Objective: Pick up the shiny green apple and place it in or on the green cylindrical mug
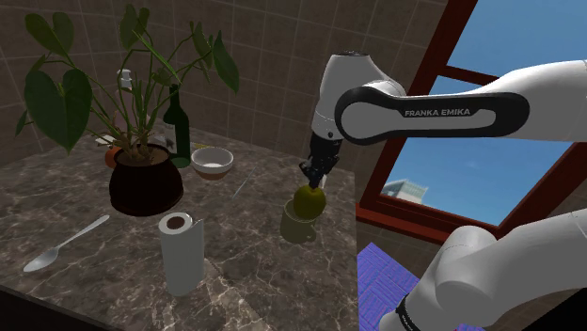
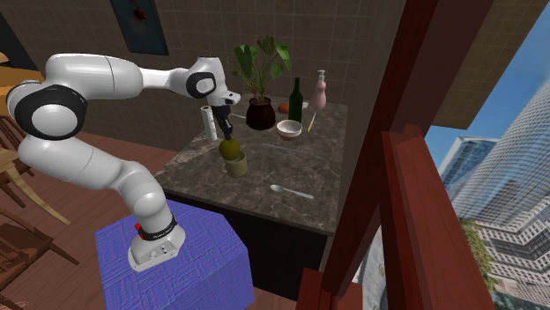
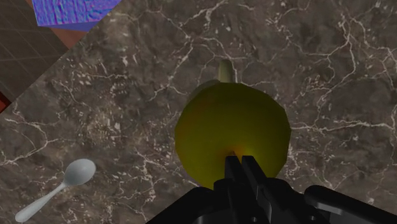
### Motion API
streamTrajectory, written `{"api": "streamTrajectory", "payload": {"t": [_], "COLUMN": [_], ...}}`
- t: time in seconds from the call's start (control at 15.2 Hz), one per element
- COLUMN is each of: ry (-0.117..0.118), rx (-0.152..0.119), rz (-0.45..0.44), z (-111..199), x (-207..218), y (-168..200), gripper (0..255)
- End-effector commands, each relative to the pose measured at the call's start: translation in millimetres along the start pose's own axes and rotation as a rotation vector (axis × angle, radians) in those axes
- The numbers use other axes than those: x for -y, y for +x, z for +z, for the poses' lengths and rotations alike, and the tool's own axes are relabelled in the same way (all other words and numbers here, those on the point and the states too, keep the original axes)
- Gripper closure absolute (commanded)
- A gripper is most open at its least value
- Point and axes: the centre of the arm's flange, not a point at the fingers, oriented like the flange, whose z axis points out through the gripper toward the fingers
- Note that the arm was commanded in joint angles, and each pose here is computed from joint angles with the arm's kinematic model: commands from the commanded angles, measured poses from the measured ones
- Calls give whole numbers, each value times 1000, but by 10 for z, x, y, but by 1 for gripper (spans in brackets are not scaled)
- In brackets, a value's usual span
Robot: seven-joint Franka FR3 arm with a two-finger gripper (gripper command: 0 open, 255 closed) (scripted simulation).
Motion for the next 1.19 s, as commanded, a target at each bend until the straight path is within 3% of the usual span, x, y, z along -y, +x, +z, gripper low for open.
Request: {"api": "streamTrajectory", "payload": {"t": [0.0,0.33,0.59,1.12], "ry": [0,0,0,0], "rx": [0,0,0,0], "rz": [0,0,0,0], "z": [-1,-1,-501,-500], "x": [0,0,0,0], "y": [0,0,0,0], "gripper": [0,0,0,0]}}
